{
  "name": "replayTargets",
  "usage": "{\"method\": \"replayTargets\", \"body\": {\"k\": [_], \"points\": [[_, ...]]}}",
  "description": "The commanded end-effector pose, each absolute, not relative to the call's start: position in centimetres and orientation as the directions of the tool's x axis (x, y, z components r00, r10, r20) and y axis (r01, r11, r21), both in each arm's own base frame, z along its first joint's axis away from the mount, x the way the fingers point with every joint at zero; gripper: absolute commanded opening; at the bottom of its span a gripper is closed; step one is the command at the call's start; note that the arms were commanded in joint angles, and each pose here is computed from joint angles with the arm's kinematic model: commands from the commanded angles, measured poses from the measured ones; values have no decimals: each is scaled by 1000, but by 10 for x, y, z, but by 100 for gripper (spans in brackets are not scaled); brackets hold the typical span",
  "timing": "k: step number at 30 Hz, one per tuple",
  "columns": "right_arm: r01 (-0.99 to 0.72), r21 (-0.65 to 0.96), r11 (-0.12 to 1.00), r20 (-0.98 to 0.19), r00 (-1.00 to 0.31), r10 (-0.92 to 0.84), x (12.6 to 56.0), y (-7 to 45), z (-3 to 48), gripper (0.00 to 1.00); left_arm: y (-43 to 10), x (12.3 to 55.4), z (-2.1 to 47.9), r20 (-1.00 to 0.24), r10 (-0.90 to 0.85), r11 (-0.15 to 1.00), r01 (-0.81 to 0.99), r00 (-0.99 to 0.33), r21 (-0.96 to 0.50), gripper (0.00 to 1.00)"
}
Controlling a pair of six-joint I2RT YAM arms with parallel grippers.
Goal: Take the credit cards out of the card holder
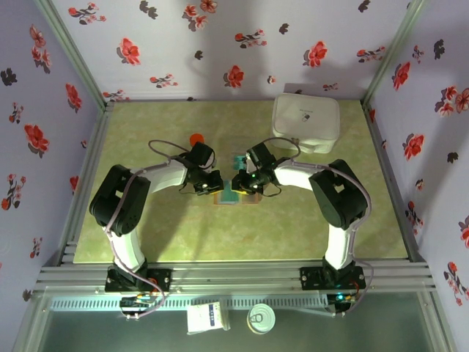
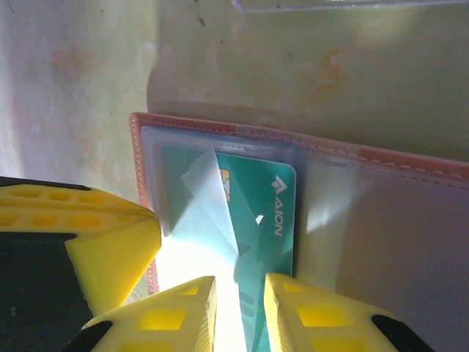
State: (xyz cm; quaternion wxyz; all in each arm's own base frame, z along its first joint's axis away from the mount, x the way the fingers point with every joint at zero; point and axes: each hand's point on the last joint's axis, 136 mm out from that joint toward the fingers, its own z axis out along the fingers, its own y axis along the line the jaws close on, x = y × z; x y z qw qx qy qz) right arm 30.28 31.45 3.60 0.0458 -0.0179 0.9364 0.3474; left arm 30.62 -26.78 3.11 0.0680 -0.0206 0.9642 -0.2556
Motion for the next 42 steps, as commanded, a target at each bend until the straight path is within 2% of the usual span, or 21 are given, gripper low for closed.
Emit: {"method": "replayTargets", "body": {"k": [1, 9, 16, 27, 42], "points": [[-63, 630, 774, -110, -994, 9, 303, 307, 46, 26, -261, 305, 29, -118, -61, 886, 1, -991, -463, 12], [-70, 652, 755, -151, -988, 39, 306, 301, 69, 26, -265, 312, 55, -159, -68, 874, 18, -985, -486, 12], [-64, 680, 731, -150, -987, 54, 308, 295, 68, 26, -286, 310, 70, -168, -43, 849, 53, -985, -525, 8], [-44, 693, 719, -113, -992, 48, 306, 295, 51, 26, -286, 306, 43, -112, -36, 874, 23, -993, -486, 0], [-12, 704, 710, -52, -998, 35, 302, 300, 27, 26, -273, 298, 19, -67, -29, 908, 1, -997, -418, 0]]}}
